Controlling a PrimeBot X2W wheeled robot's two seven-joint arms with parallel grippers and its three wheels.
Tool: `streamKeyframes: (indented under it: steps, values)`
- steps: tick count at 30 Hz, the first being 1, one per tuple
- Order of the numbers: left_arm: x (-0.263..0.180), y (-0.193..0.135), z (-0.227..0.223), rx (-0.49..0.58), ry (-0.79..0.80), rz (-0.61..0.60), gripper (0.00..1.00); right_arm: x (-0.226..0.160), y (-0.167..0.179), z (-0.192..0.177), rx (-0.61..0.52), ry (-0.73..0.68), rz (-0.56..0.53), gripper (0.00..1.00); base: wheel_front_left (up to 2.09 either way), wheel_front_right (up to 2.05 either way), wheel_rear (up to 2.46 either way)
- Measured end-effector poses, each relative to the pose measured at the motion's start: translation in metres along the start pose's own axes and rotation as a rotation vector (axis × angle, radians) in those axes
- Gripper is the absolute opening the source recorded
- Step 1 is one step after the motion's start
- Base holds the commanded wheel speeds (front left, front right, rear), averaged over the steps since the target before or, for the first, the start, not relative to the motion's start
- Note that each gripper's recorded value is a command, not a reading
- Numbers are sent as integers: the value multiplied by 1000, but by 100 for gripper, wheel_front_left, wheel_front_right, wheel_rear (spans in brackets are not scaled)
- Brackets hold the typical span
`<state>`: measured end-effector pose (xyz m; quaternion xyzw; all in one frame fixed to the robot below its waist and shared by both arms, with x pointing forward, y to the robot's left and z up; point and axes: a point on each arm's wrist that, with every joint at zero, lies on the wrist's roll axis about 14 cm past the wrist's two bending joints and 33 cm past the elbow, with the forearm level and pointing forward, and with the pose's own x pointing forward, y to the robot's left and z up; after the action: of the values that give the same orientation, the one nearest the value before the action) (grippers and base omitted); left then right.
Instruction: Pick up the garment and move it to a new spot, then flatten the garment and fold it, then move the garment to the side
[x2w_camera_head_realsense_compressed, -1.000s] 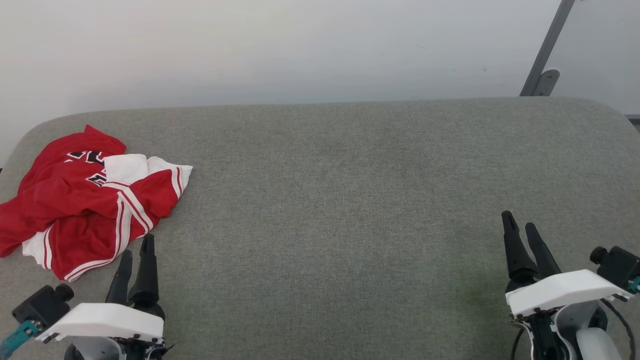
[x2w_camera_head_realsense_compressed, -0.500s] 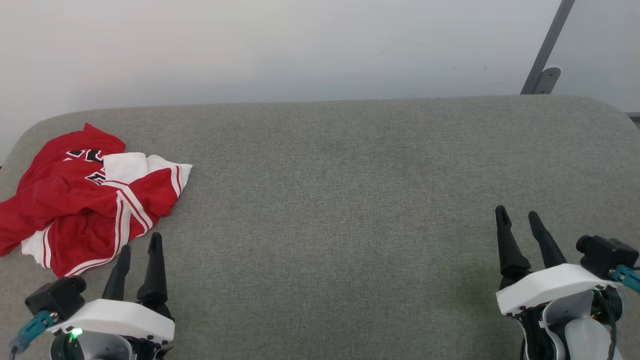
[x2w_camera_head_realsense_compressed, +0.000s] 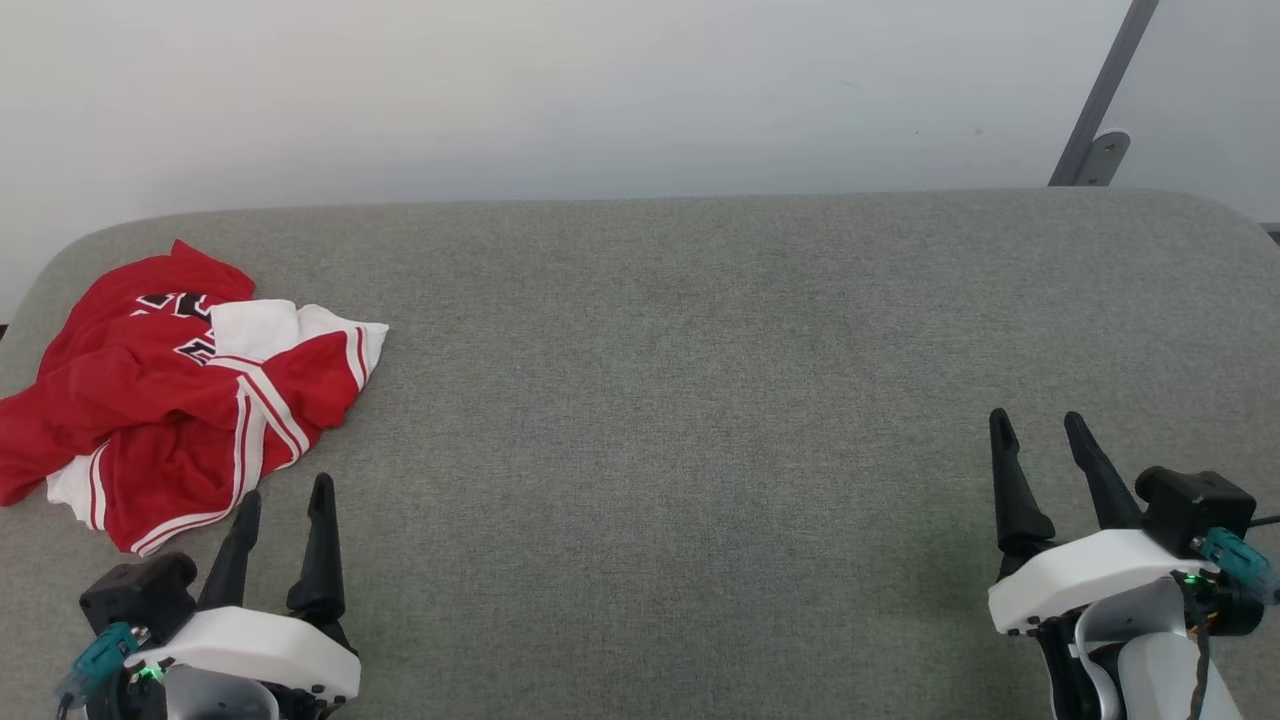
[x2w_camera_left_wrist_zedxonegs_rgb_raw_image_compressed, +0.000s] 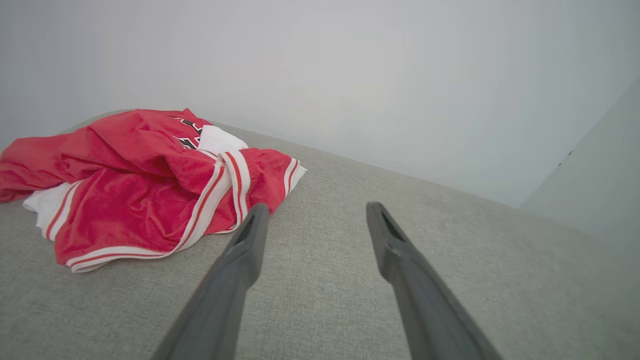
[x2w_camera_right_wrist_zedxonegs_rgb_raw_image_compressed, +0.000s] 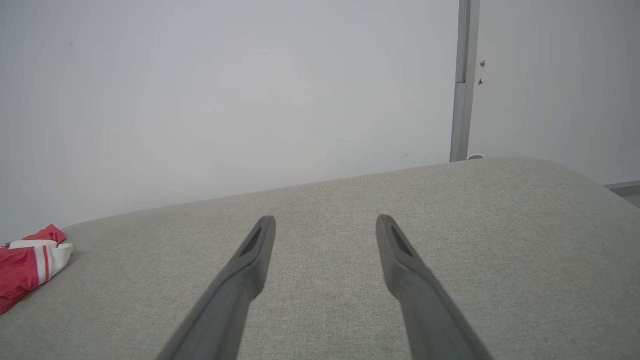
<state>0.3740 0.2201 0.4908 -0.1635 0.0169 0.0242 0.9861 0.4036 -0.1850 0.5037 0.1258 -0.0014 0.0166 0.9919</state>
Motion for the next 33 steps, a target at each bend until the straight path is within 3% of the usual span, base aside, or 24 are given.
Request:
streamKeyframes:
  steps: [11, 26, 33]
  values:
    - [-2, 1, -1, 105, -5, -12, 100, 0, 5, 2, -91, -17, 21, 100, 0, 0, 0]
    - [-5, 8, -2, 184, -24, -15, 100, 2, 7, 6, -127, -49, 30, 100, 0, 0, 0]
    - [-15, 27, 4, 214, -40, 40, 100, 13, 42, -3, -141, -41, 134, 100, 0, 0, 0]
